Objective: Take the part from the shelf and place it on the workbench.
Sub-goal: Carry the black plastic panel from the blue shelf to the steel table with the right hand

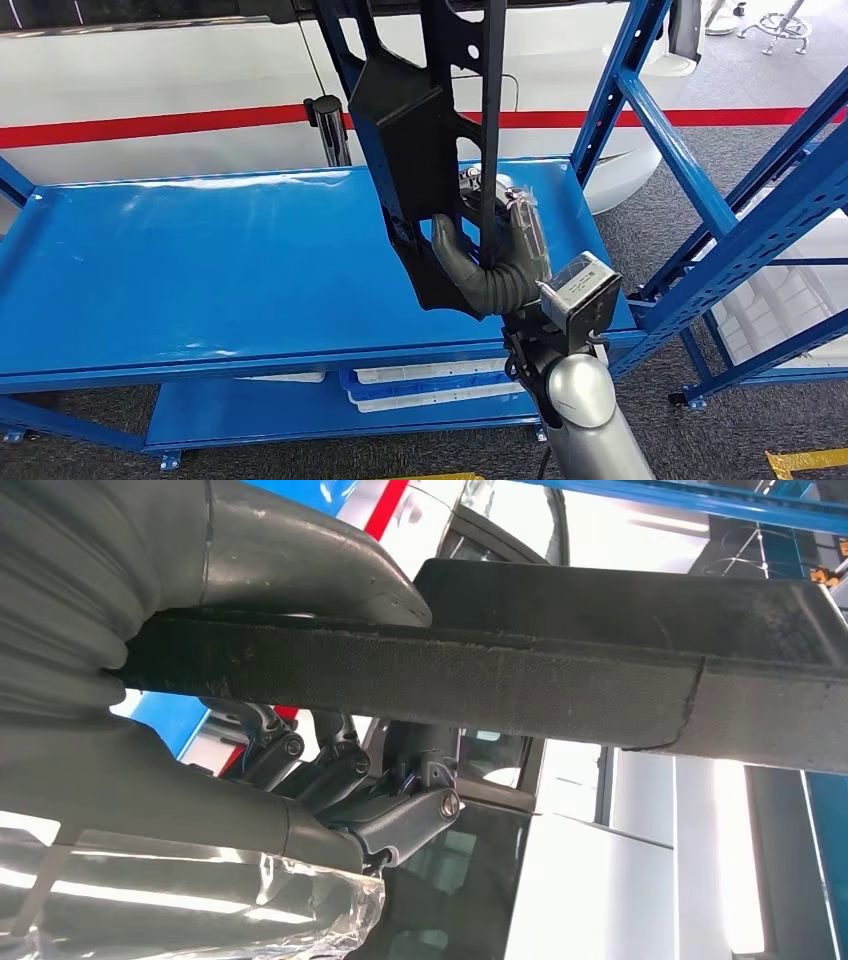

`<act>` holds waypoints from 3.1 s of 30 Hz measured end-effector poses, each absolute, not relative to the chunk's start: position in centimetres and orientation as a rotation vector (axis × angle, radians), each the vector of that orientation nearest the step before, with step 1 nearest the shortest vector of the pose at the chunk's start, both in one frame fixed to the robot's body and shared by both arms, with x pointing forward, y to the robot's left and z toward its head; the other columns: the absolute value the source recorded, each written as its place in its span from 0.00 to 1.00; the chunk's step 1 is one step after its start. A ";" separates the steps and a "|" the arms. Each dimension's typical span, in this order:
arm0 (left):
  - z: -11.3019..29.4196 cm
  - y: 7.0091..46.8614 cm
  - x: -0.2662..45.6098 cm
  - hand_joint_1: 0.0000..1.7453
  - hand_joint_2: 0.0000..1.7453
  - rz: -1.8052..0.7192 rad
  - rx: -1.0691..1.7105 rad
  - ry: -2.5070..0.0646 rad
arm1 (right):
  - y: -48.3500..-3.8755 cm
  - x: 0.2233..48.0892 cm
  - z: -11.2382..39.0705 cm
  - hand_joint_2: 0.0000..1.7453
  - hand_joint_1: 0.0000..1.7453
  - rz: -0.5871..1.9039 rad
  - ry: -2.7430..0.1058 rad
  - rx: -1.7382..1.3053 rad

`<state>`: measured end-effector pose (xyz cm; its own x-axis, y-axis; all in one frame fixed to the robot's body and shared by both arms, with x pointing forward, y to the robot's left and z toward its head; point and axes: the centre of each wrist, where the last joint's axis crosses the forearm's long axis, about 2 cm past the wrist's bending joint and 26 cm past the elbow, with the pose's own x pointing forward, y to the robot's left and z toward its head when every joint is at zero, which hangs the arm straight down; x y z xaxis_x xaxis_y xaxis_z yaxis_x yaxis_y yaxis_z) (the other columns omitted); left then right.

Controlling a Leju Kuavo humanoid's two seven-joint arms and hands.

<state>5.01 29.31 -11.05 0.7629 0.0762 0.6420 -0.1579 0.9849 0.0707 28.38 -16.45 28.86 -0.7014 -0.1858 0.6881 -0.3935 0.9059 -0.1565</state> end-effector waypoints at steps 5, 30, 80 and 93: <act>-11.0 28.9 5.2 0.00 1.00 0.128 0.115 -0.696 | -16.7 28.2 28.7 1.00 1.00 0.381 -2.363 0.403; -10.9 28.1 5.8 0.00 1.00 0.125 0.109 -0.713 | -17.4 27.2 28.1 1.00 1.00 0.399 -2.376 0.398; -10.9 28.2 5.6 0.00 1.00 0.111 0.131 -0.719 | -18.4 26.7 26.4 1.00 1.00 0.426 -2.417 0.248; -11.0 28.0 5.2 0.00 1.00 0.115 0.129 -0.714 | -17.9 26.5 26.2 1.00 1.00 0.457 -2.414 0.249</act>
<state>5.23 27.97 -10.99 0.7502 0.0607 0.6584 -0.1486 0.9858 0.0785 26.49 -17.87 26.20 -0.7646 -0.0602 0.6417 -0.2907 0.9208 -0.2600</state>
